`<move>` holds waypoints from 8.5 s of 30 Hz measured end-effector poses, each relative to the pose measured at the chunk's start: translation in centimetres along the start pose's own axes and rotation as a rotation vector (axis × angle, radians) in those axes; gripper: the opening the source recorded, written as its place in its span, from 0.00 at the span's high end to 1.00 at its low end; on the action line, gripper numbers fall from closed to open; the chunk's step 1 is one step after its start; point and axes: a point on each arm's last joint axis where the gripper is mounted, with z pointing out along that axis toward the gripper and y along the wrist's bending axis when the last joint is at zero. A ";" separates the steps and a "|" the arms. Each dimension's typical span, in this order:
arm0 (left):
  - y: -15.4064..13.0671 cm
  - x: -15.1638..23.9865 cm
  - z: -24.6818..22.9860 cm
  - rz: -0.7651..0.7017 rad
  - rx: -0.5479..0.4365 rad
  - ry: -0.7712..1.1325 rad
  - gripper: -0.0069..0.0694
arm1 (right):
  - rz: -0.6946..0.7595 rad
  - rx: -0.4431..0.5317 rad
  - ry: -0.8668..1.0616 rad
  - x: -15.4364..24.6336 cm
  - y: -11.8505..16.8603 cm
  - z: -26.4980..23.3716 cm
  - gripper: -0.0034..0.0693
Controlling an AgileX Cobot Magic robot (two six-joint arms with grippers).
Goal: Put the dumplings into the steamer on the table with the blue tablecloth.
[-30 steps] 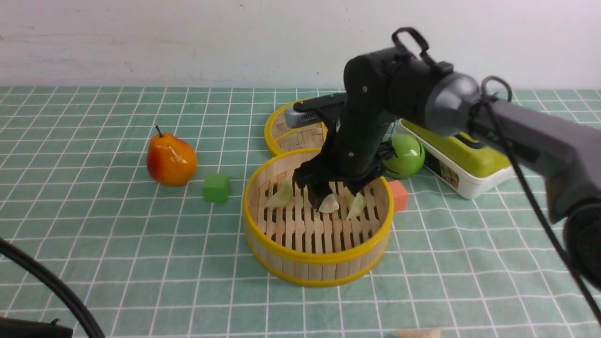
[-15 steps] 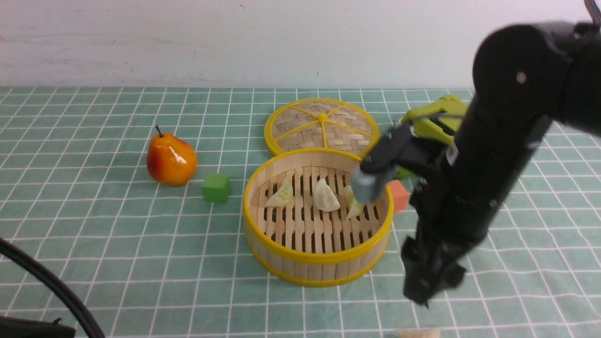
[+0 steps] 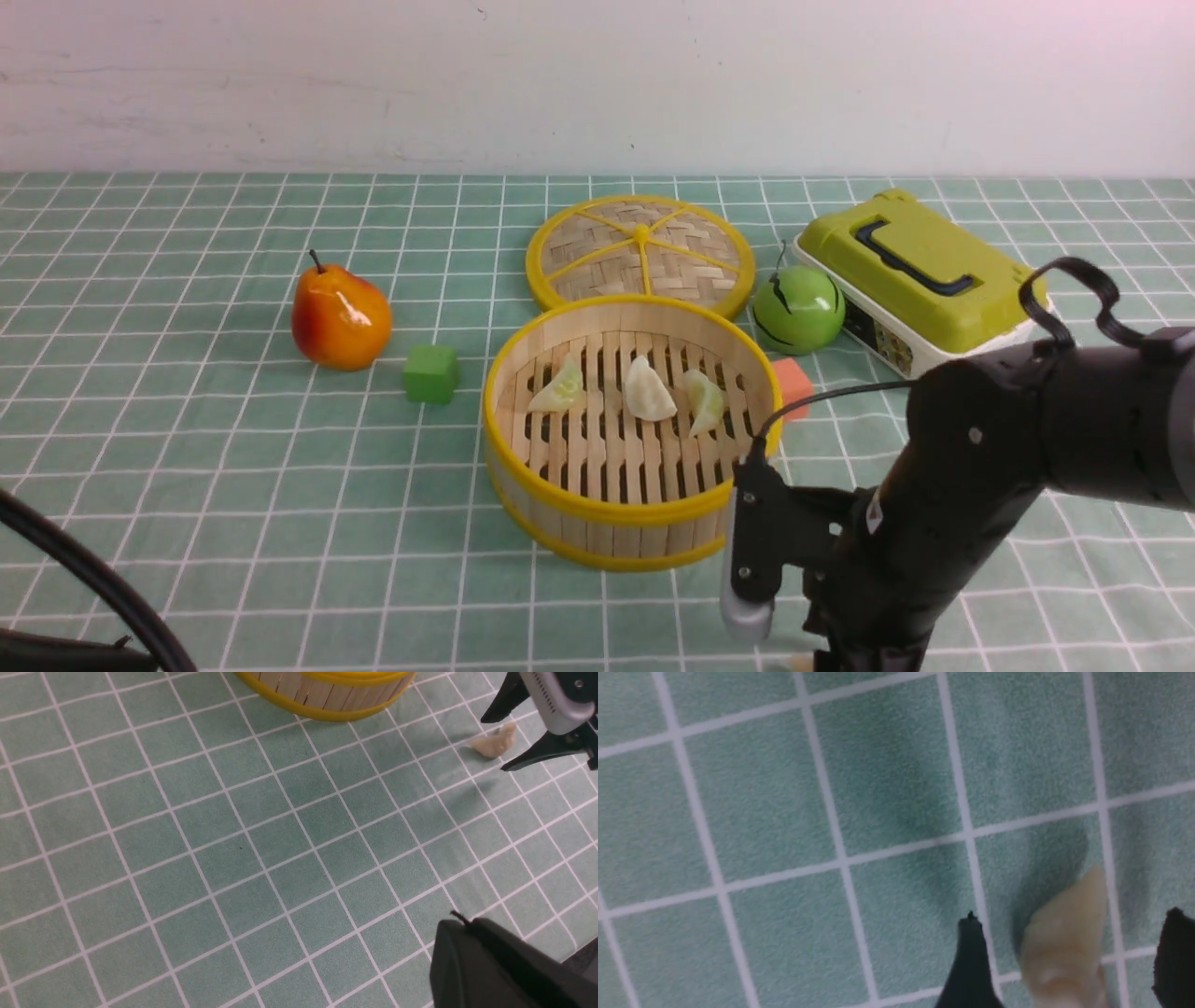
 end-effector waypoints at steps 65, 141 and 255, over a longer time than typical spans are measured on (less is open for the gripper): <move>1.1 6.7 -1.3 -0.020 0.026 -0.421 0.87 | 0.418 0.087 -0.304 -7.1 1.2 -19.5 0.97; 1.3 7.0 -1.7 0.011 -0.005 -0.444 0.79 | 1.067 0.865 -0.918 21.1 15.6 -6.4 0.98; 8.0 14.8 7.6 -0.212 -0.506 -0.555 0.91 | 1.069 0.862 -0.921 21.1 15.7 -6.4 0.82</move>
